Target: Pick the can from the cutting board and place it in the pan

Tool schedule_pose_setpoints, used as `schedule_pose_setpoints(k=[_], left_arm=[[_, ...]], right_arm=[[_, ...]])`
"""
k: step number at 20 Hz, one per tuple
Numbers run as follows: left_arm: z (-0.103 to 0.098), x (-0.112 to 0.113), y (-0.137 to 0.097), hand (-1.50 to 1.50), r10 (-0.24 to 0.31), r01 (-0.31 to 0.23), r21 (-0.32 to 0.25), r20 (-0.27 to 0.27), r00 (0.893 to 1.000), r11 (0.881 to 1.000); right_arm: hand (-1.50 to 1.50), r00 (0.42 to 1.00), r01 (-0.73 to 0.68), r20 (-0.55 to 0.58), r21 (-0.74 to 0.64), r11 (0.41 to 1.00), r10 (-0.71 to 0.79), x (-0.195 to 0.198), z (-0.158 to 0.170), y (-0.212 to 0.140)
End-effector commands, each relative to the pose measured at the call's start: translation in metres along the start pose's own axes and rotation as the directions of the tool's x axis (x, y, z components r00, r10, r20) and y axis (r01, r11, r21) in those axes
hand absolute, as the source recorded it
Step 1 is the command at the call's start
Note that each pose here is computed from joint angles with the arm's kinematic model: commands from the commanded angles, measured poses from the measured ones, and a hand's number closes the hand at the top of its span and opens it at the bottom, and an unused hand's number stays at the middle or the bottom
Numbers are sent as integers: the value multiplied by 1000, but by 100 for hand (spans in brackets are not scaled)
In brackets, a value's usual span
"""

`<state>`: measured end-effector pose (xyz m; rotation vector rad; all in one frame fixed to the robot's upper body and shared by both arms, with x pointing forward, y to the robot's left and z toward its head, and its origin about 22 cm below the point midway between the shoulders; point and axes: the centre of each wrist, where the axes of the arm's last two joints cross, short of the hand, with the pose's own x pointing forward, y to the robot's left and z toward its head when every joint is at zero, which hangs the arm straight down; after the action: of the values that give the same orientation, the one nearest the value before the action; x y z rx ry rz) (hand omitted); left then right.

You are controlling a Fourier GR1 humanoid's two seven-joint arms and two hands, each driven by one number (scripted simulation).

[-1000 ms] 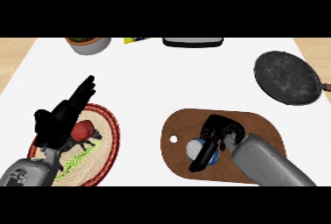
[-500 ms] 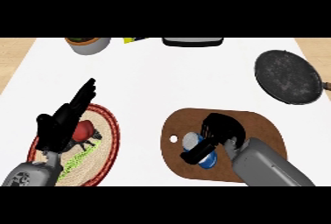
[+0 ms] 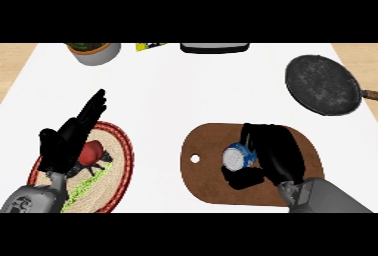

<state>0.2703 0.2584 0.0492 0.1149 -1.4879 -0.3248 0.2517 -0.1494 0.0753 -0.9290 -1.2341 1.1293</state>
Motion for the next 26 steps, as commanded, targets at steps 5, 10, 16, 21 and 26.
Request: schedule_pose_setpoints(k=[5, 10, 16, 21, 26], left_arm=[[1, 2, -4, 0, -20, 20, -9, -2, 1000, 1000], [-7, 25, 11, 0, -5, 5, -26, 17, 1000, 1000], [0, 10, -16, 0, 0, 1, -23, 16, 1000, 1000], [-14, 5, 3, 0, -2, 3, -39, 30, 1000, 999], [-11, 11, -28, 0, 17, -16, -45, 21, 1000, 999]], right_arm=[[150, 995, 98, 69, -354, 930, -78, -5, 53, -35], [150, 986, 152, 7, -439, 886, -166, -47, 25, -30], [150, 941, 291, -5, -502, 815, -339, -81, -4, -21], [150, 952, 250, -33, -495, 832, -305, -117, -56, -32], [150, 961, 169, -86, -563, 809, -261, -187, -74, -26]])
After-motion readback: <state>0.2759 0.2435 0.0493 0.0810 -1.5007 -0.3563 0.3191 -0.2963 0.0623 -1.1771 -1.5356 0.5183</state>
